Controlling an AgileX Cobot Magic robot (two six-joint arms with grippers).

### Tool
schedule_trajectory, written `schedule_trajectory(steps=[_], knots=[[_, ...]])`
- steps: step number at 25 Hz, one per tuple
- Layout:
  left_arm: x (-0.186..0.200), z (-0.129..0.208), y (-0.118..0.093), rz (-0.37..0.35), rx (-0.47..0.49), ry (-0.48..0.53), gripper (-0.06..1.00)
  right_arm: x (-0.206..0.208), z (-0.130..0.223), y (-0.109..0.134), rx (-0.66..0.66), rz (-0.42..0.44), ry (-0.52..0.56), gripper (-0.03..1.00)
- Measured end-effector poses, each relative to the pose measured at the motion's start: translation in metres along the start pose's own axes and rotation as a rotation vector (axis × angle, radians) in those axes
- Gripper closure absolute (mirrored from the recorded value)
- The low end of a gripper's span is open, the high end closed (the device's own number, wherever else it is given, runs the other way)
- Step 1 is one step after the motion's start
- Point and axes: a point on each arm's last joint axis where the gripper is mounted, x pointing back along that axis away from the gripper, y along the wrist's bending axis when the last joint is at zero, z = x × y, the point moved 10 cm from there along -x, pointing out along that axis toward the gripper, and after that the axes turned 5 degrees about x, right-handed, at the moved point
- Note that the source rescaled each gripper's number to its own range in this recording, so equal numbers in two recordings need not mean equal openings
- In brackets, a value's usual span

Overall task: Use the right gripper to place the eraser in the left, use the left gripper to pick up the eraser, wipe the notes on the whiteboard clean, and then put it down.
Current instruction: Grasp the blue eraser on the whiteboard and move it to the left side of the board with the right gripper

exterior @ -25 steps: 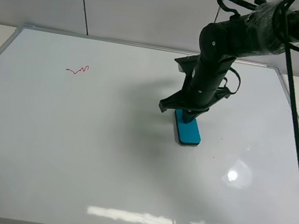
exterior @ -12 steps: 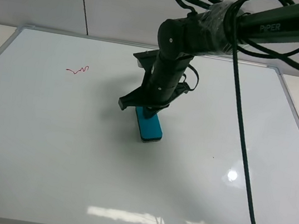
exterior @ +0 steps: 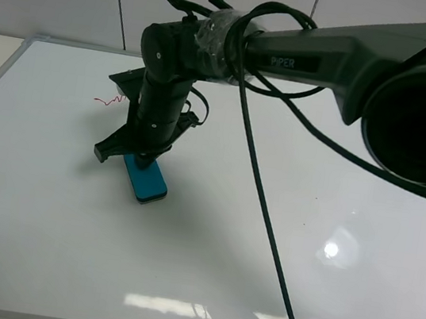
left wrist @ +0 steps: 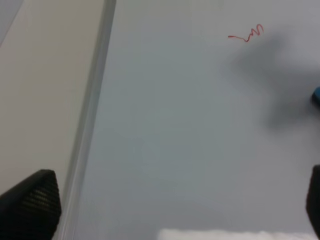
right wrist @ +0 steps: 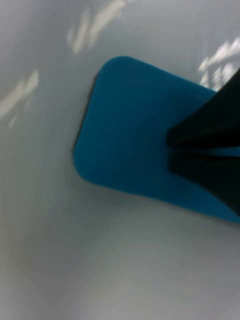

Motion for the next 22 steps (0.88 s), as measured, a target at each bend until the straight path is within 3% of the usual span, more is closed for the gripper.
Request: schedule_trajectory(steps=[14, 22], knots=[[0.000, 0.000, 0.000, 0.000, 0.000, 0.000, -0.06, -0.021, -0.039, 0.055, 0.125, -0.054, -0.045, 0.97], [0.000, 0.000, 0.000, 0.000, 0.000, 0.000, -0.06, -0.031, -0.055, 0.069, 0.030, -0.073, -0.133, 0.97]])
